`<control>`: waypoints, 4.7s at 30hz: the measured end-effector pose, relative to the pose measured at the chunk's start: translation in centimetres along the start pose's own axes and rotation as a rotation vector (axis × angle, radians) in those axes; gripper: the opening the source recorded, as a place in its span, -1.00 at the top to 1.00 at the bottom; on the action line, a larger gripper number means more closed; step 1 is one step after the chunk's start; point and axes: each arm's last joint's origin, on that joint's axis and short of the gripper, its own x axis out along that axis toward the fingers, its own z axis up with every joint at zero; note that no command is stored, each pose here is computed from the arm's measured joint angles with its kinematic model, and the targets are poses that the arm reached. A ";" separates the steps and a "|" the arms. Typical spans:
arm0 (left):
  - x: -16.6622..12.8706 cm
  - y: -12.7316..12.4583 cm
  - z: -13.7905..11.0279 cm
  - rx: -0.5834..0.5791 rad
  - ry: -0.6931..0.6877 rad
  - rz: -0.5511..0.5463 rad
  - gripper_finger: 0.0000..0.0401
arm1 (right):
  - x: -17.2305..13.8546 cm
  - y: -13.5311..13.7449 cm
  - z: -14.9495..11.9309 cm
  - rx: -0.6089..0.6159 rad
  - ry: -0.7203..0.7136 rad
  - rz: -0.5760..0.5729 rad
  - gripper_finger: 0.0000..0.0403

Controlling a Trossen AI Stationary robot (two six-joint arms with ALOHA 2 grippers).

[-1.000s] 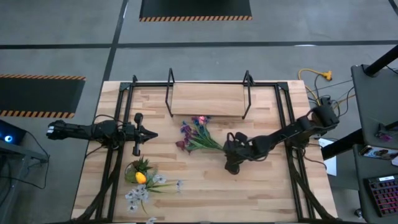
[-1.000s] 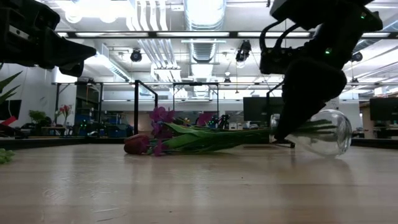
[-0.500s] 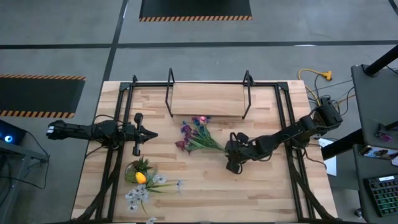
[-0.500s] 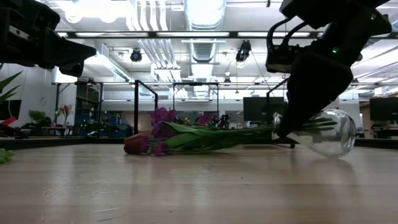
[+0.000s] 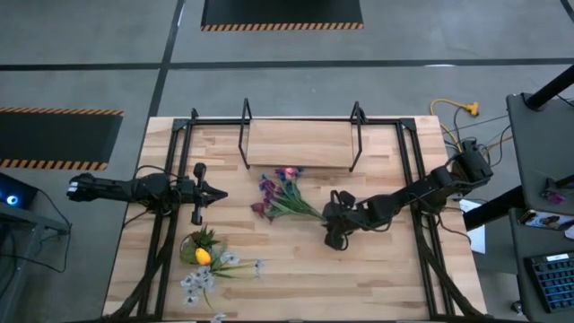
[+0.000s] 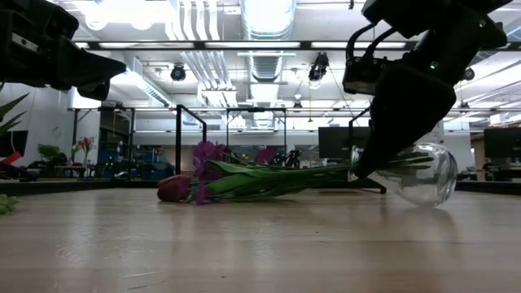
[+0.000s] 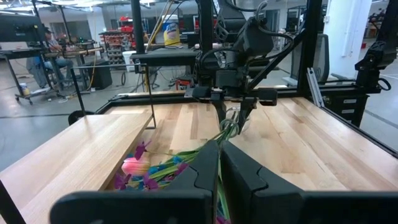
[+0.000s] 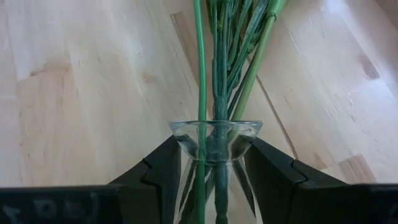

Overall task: Pick and place flowers into a vace then onto a shelf
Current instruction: Put the right transparent vase on the shelf

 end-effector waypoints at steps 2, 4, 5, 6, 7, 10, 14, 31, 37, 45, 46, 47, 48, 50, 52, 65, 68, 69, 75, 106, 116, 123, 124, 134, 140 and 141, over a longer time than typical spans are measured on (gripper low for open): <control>0.0 0.0 0.0 0.000 0.000 0.000 1.00 | 0.0 0.1 0.1 -0.001 -0.022 0.003 0.29; 0.0 0.0 0.0 0.000 0.000 0.000 1.00 | 0.0 0.3 0.2 -0.019 -0.040 0.010 0.29; 0.0 0.0 0.0 0.000 0.000 -0.001 1.00 | 0.0 0.3 0.3 -0.023 -0.048 0.014 0.29; 0.0 0.0 0.0 0.000 0.000 -0.001 1.00 | 0.0 0.3 0.4 -0.022 -0.056 0.019 0.29; 0.0 0.0 0.0 0.000 0.000 0.000 1.00 | 0.1 0.3 0.4 -0.020 -0.060 0.020 0.29; 0.0 0.0 0.0 0.000 0.000 -0.001 1.00 | 0.1 0.2 0.1 -0.017 -0.069 0.021 0.29; 0.0 0.0 0.0 0.000 0.000 -0.001 1.00 | 0.4 0.0 -0.3 0.008 -0.128 0.055 0.29; 0.0 0.0 0.0 0.000 0.000 0.000 1.00 | 0.7 -0.7 -1.6 0.046 -0.261 0.123 0.29; 0.0 0.0 0.0 0.000 -0.001 0.000 1.00 | 0.4 -0.5 -1.8 0.022 -0.304 0.126 0.29; 0.0 0.0 0.1 -0.001 -0.008 0.000 1.00 | -0.1 -0.3 -1.9 -0.003 -0.339 0.096 0.29; 0.0 0.0 0.1 -0.001 -0.010 0.000 1.00 | -0.1 -0.3 -1.9 -0.001 -0.344 0.094 0.29; 0.0 0.0 0.2 -0.002 -0.018 0.000 1.00 | -0.2 -0.4 -1.8 0.002 -0.350 0.094 0.29; 0.0 0.0 0.3 -0.004 -0.027 0.000 1.00 | -0.4 -0.4 -1.7 0.006 -0.361 0.089 0.29; 0.0 0.0 0.4 -0.005 -0.037 0.001 1.00 | -0.6 -0.4 -1.5 0.012 -0.377 0.092 0.29; 0.0 0.0 0.3 -0.005 -0.035 0.001 1.00 | -1.0 -0.4 -1.4 0.010 -0.392 0.095 0.29; 0.0 0.0 0.3 -0.004 -0.030 0.001 1.00 | -4.9 -0.8 -1.0 0.000 -0.559 0.063 0.29; 0.0 0.0 0.3 -0.004 -0.030 0.001 1.00 | -5.8 -1.1 -1.1 0.002 -0.603 0.049 0.29; 0.0 0.0 0.3 -0.004 -0.030 0.001 1.00 | -6.0 -1.2 -1.1 0.004 -0.615 0.050 0.29; 0.0 0.0 0.3 -0.004 -0.030 0.001 1.00 | -7.4 -1.1 -0.2 -0.043 -0.717 0.070 0.29; 0.0 0.0 0.3 -0.004 -0.029 0.001 1.00 | -4.0 -3.0 2.4 -0.104 -1.238 -0.031 0.29; 0.0 0.0 0.3 -0.004 -0.029 0.001 1.00 | -3.4 -5.5 3.1 -0.023 -1.210 -0.241 0.29; 0.0 0.0 0.3 -0.004 -0.029 0.001 1.00 | -2.4 -7.5 3.6 0.042 -1.156 -0.311 0.29; 0.0 0.0 0.3 -0.004 -0.029 0.001 1.00 | -2.3 -7.9 3.5 0.050 -1.146 -0.335 0.29; 0.0 0.0 0.3 -0.004 -0.029 0.001 1.00 | -1.7 -10.1 2.9 -0.018 -1.150 -0.193 0.29; 0.0 0.0 0.3 -0.004 -0.029 0.001 1.00 | -3.5 -10.0 6.0 -0.069 -1.316 -0.127 0.29; 0.0 0.0 0.3 -0.003 -0.029 0.001 1.00 | -3.9 -10.0 6.7 -0.073 -1.345 -0.128 0.29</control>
